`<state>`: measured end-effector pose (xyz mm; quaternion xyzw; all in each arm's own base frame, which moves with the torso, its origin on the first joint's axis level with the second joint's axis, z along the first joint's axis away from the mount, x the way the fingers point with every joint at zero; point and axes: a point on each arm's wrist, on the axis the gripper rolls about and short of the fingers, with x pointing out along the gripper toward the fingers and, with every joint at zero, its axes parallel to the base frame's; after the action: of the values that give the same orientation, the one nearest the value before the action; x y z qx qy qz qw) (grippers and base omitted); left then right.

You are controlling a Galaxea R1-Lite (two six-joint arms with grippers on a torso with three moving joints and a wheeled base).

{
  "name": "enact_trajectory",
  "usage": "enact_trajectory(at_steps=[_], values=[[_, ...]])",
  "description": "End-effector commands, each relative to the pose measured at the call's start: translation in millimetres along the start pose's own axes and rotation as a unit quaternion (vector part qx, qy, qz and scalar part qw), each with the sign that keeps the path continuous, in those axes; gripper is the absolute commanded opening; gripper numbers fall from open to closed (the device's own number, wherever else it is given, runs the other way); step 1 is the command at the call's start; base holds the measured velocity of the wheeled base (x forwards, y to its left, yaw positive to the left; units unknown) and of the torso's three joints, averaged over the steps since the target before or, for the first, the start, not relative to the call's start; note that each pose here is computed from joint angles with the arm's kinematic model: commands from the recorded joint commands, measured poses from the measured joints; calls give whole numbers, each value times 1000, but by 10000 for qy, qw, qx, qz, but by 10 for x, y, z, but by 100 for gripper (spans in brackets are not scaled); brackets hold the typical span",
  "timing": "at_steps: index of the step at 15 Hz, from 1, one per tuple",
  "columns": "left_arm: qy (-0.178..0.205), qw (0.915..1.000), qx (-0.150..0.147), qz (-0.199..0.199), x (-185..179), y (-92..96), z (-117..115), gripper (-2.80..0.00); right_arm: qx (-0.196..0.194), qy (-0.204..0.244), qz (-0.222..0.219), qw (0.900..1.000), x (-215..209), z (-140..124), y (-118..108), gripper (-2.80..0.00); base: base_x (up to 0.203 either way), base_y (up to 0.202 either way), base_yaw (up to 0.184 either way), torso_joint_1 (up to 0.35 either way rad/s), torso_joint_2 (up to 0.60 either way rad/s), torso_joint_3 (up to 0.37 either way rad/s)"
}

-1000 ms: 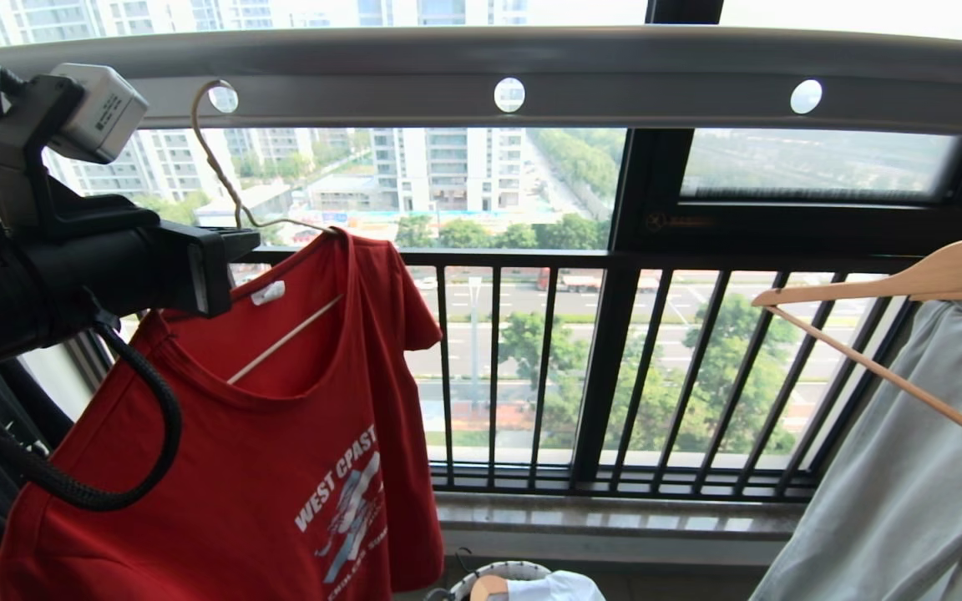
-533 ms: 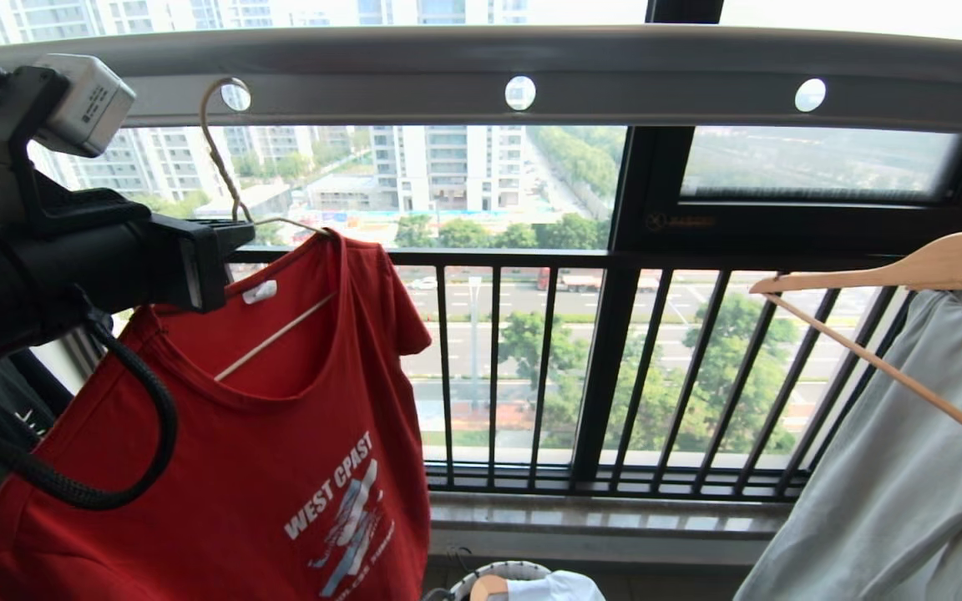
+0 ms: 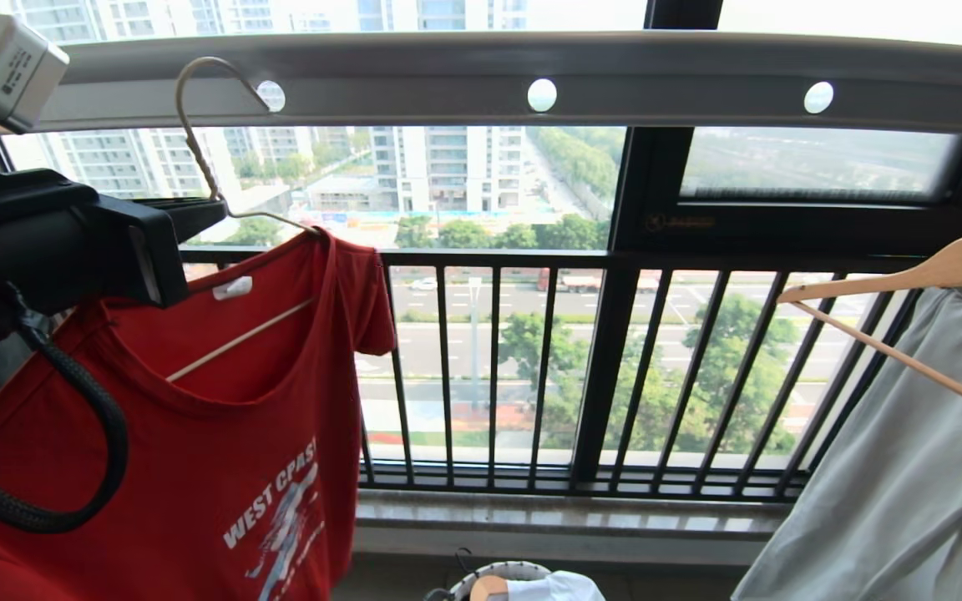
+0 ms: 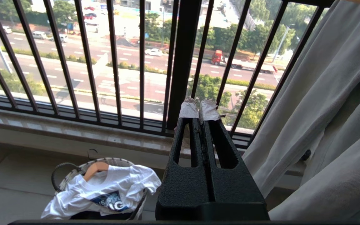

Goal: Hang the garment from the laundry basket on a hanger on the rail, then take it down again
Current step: Take the clothes off the clothes rack

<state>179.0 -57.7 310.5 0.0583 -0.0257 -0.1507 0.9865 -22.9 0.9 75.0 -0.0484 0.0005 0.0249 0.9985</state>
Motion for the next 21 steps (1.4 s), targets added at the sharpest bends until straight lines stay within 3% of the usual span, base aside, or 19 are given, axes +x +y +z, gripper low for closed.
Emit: enact_trajectory(at_steps=[1,3,9,10,14,16,18,21], values=[[149,9999,-11,-18,-4,-10,-82,-280,1,-2,4,10000,0,0,0,-280,0,0,0,0,0,0],[109,9999,-38,-20,-20,-8,-67,-280,1,-2,4,10000,0,0,0,-280,0,0,0,0,0,0],[-625,9980,-16,62,-389,35,267,-280,-6,-2,4,10000,0,0,0,-280,0,0,0,0,0,0],[-562,9984,-15,59,-464,36,265,-280,-2,-2,4,10000,0,0,0,-280,0,0,0,0,0,0],[343,9993,-55,-138,-832,6,102,-280,-10,-17,2,10000,0,3,0,-280,0,0,0,0,0,0],[521,9981,-99,-314,-911,-36,-4,-280,-128,-126,37,9998,-21,69,-4,-280,0,0,0,0,0,0],[603,9973,-144,-386,-936,-52,-77,-280,-117,-341,217,9991,-96,357,-19,-280,0,0,0,0,0,0],[623,9941,-414,-782,-935,-94,-98,-280,83,107,939,9955,23,779,-35,-280,0,0,0,0,0,0]])
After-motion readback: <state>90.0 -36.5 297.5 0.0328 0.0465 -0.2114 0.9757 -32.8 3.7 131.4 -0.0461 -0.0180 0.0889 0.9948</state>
